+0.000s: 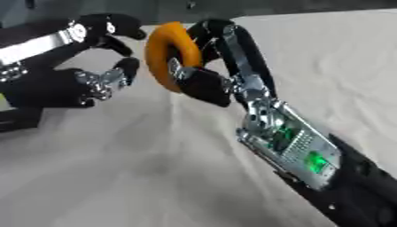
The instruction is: Pick up the objects with one hand, pass them to the other hand, and then place them into the box on the other side of the table.
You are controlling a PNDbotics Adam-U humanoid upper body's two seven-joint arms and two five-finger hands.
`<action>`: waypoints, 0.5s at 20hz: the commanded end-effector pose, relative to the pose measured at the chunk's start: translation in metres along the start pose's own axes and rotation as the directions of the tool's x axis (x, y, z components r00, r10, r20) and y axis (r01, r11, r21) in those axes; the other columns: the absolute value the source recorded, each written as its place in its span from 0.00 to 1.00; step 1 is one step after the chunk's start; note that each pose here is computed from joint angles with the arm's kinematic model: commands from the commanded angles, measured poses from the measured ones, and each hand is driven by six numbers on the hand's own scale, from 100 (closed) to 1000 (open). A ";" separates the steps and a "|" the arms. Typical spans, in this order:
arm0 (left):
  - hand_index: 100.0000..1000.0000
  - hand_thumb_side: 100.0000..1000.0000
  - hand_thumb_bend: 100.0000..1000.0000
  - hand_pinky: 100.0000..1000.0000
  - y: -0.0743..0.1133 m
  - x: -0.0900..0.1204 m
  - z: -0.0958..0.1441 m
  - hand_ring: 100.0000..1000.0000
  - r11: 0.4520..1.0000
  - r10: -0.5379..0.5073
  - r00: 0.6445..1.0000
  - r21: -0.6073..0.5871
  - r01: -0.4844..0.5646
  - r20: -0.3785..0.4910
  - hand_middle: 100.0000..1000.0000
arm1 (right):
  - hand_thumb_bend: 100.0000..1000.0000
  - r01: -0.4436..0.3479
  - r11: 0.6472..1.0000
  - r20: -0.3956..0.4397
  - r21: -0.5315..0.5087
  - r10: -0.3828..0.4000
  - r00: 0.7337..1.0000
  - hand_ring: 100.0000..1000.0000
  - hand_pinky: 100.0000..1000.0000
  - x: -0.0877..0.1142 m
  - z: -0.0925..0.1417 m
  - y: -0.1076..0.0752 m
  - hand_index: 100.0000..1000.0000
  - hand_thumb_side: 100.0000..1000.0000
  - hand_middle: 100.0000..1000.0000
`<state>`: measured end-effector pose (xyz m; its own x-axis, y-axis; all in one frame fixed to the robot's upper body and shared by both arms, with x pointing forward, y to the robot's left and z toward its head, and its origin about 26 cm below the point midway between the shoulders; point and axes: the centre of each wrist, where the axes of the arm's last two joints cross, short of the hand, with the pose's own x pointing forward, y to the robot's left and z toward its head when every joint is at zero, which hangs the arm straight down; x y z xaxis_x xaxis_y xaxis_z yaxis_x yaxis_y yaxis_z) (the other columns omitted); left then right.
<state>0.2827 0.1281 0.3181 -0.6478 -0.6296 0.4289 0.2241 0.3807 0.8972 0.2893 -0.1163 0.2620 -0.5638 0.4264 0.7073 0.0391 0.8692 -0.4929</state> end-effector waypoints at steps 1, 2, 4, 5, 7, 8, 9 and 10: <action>0.94 0.68 0.00 1.00 0.004 0.005 0.001 0.87 0.997 -0.014 1.000 0.071 0.015 -0.004 1.00 | 0.00 -0.279 0.902 -0.245 -0.328 0.204 0.948 0.40 0.60 0.008 0.002 -0.001 0.30 0.00 0.32; 0.94 0.66 0.00 1.00 0.004 0.005 0.001 0.87 0.996 -0.017 1.000 0.088 0.017 -0.009 1.00 | 0.00 -0.282 0.901 -0.242 -0.330 0.208 0.948 0.40 0.60 0.008 0.002 0.000 0.30 0.00 0.32; 0.94 0.65 0.00 1.00 0.002 0.004 0.001 0.87 0.994 -0.023 1.000 0.109 0.025 -0.018 1.00 | 0.00 -0.287 0.898 -0.235 -0.333 0.216 0.948 0.40 0.60 0.009 0.002 0.001 0.30 0.00 0.32; 0.94 0.64 0.00 1.00 0.001 0.004 0.001 0.87 0.993 -0.026 0.999 0.114 0.029 -0.022 1.00 | 0.00 -0.289 0.897 -0.231 -0.334 0.219 0.948 0.40 0.60 0.009 0.002 0.002 0.30 0.00 0.32; 0.95 0.62 0.00 1.00 0.001 0.004 0.001 0.87 0.991 -0.034 0.999 0.128 0.038 -0.028 1.00 | 0.00 -0.293 0.896 -0.225 -0.333 0.226 0.948 0.40 0.60 0.009 0.003 0.004 0.30 0.00 0.32; 0.97 0.63 0.00 1.00 0.000 0.003 0.001 0.88 0.990 -0.038 0.999 0.131 0.041 -0.032 1.00 | 0.00 -0.294 0.896 -0.222 -0.332 0.228 0.948 0.40 0.60 0.009 0.003 0.005 0.30 0.00 0.32; 0.98 0.64 0.00 1.00 -0.001 0.003 0.001 0.88 0.990 -0.041 0.998 0.133 0.045 -0.038 1.00 | 0.00 -0.295 0.896 -0.220 -0.331 0.230 0.948 0.40 0.60 0.010 0.004 0.005 0.30 0.00 0.32; 0.97 0.64 0.00 1.00 -0.001 0.002 0.001 0.88 0.990 -0.044 0.998 0.132 0.049 -0.043 0.99 | 0.00 -0.296 0.896 -0.217 -0.331 0.233 0.948 0.40 0.60 0.010 0.004 0.006 0.30 0.00 0.32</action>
<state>0.2824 0.1252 0.3123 -0.6189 -0.6679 0.4134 0.1281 0.4334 0.8921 0.2855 -0.1088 0.2552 -0.5914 0.4646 0.6591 0.0663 0.8426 -0.5345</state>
